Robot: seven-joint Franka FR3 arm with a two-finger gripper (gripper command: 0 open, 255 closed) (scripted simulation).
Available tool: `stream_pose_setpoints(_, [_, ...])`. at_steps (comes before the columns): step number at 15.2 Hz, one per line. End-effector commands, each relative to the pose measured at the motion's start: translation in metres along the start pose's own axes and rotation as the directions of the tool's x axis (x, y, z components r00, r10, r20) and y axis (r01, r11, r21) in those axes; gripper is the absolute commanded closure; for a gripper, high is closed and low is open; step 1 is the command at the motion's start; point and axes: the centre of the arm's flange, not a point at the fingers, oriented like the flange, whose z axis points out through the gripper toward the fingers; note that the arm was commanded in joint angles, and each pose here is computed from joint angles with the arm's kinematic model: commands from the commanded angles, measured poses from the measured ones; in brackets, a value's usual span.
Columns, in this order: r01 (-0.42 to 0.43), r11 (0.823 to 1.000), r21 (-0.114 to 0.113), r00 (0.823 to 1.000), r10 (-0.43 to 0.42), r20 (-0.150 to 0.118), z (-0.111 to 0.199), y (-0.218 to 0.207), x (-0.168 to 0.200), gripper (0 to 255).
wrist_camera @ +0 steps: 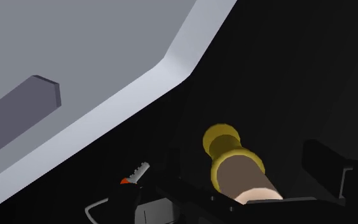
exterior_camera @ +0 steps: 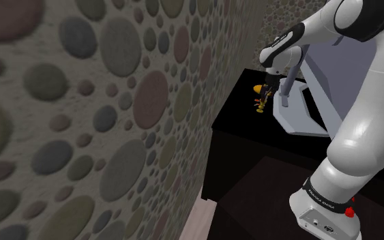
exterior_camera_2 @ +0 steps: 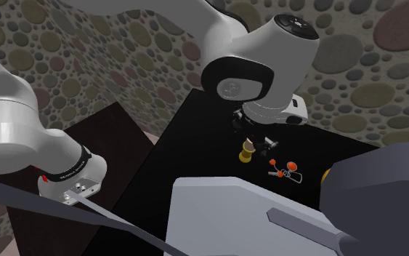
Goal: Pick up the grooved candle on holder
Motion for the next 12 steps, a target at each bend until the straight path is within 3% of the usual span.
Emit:
stream_pose_setpoints(1, [0.0, 1.0, 0.0, 1.0, 0.0, 0.0, 0.002, 0.0, 0.0, 255])
stream_pose_setpoints(12, [0.0, 1.0, 0.0, 1.0, 0.0, 0.0, -0.009, 0.0, 0.0, 255])
